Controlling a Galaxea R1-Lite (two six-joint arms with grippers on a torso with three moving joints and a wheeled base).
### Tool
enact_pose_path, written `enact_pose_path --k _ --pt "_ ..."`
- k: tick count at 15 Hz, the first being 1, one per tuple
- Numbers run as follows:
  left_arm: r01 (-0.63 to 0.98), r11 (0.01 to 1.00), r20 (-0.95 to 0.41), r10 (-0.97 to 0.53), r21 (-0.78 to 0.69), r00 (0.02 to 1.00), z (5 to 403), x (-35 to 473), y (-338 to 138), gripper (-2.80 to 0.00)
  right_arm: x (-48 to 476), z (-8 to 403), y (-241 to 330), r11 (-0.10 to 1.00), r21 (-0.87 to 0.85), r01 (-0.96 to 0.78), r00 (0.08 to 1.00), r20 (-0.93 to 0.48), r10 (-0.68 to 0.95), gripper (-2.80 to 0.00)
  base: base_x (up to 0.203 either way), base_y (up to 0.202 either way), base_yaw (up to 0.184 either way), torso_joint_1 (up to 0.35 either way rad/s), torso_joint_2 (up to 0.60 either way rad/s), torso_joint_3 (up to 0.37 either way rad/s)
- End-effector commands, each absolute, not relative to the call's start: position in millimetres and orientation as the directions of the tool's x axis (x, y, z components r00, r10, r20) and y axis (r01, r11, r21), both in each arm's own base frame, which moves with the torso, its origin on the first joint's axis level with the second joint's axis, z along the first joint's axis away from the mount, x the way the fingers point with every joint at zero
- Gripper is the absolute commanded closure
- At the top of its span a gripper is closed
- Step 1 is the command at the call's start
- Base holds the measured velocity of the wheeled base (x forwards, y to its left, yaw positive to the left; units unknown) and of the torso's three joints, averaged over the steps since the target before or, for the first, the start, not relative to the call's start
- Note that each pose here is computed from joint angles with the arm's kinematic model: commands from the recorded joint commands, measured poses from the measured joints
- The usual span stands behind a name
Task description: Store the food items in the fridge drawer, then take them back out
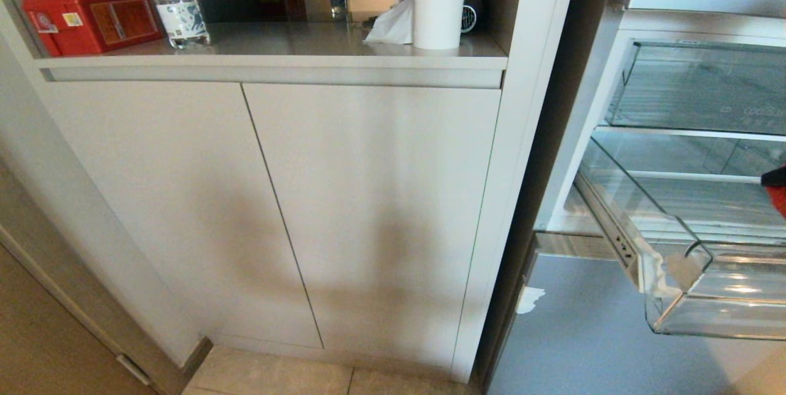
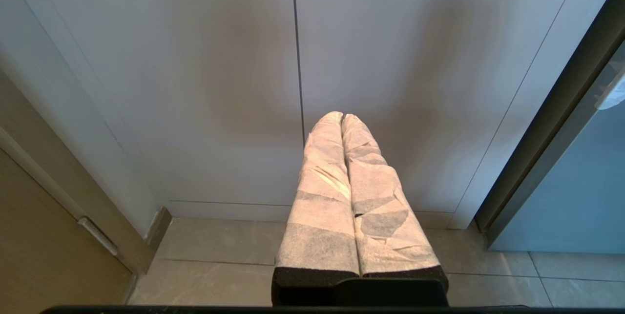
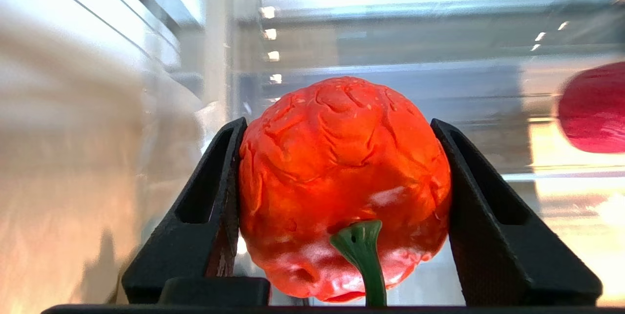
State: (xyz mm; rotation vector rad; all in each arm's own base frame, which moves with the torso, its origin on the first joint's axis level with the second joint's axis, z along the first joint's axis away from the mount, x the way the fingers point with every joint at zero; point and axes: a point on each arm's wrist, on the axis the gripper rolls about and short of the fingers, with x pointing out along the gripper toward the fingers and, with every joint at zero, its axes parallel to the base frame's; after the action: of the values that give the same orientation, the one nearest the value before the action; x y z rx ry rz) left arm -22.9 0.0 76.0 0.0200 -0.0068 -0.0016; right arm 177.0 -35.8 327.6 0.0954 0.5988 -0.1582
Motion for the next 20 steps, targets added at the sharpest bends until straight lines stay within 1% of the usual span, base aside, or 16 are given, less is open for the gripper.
enact_pose_path --k 1,3,4,6,8,10,11,13,14,15,16,17,20 --pt "0.001 1.000 0.006 -0.002 0.020 1.000 75.6 -22.8 0.0 0.00 99.5 336.8 -19.6 0.986 0.039 0.164 0.928 -0.346 -0.141 0.00 0.000 0.000 0.000 0.000 0.00 0.000" --pt "0.001 1.000 0.006 -0.002 0.020 1.000 75.6 -22.8 0.0 0.00 76.6 317.0 -14.8 0.986 0.043 0.160 0.972 -0.178 -0.150 0.00 0.000 0.000 0.000 0.000 0.00 0.000" --pt "0.001 1.000 0.006 -0.002 0.020 1.000 75.6 -22.8 0.0 0.00 70.8 304.1 -13.6 0.986 0.046 0.158 0.984 -0.093 -0.153 0.00 0.000 0.000 0.000 0.000 0.00 0.000" --pt "0.001 1.000 0.006 -0.002 0.020 1.000 75.6 -22.8 0.0 0.00 64.4 271.7 -12.3 0.987 0.048 0.153 0.988 0.029 -0.154 0.00 0.000 0.000 0.000 0.000 0.00 0.000" --pt "0.001 1.000 0.006 -0.002 0.020 1.000 75.6 -22.8 0.0 0.00 53.4 234.5 -10.0 0.988 0.046 0.148 0.985 0.088 -0.151 0.00 0.000 0.000 0.000 0.000 0.00 0.000" --pt "0.001 1.000 0.006 -0.002 0.020 1.000 75.6 -22.8 0.0 0.00 30.9 202.3 -5.0 0.990 0.039 0.136 0.980 0.139 -0.140 0.00 0.000 0.000 0.000 0.000 0.00 0.000" --pt "0.001 1.000 0.006 -0.002 0.020 1.000 75.6 -22.8 0.0 0.00 22.4 188.7 -3.0 0.991 0.023 0.130 0.981 0.141 -0.132 0.00 0.000 0.000 0.000 0.000 0.00 0.000" --pt "0.001 1.000 0.006 -0.002 0.020 1.000 75.6 -22.8 0.0 0.00 13.8 144.8 -0.8 0.995 -0.012 0.098 0.993 0.061 -0.097 0.00 0.000 0.000 0.000 0.000 0.00 0.000" --pt "0.001 1.000 0.006 -0.002 0.020 1.000 75.6 -22.8 0.0 0.00 7.8 129.7 0.3 0.996 -0.021 0.081 0.995 0.057 -0.080 0.00 0.000 0.000 0.000 0.000 0.00 0.000" --pt "0.001 1.000 0.007 -0.002 0.021 1.000 75.7 -22.8 0.0 0.00 3.7 113.7 0.9 0.998 -0.022 0.067 0.998 0.023 -0.066 0.00 0.000 0.000 0.000 0.000 0.00 0.000" --pt "0.001 1.000 0.008 -0.002 0.008 1.000 75.8 -22.8 0.0 0.00 2.6 102.0 1.0 0.998 -0.011 0.058 0.997 -0.054 -0.059 0.00 0.000 0.000 0.000 0.000 0.00 0.000" --pt "0.001 1.000 0.008 -0.002 0.005 1.000 75.8 -22.8 0.0 0.00 2.4 95.4 1.0 0.998 -0.011 0.055 0.992 -0.114 -0.056 0.00 0.000 0.000 0.000 0.000 0.00 0.000" --pt "0.003 1.000 0.008 -0.003 0.005 1.000 75.8 -22.8 0.1 0.00 0.1 86.0 1.2 0.997 -0.069 -0.021 0.980 -0.199 0.007 0.00 0.000 0.000 0.000 0.000 0.00 0.000"
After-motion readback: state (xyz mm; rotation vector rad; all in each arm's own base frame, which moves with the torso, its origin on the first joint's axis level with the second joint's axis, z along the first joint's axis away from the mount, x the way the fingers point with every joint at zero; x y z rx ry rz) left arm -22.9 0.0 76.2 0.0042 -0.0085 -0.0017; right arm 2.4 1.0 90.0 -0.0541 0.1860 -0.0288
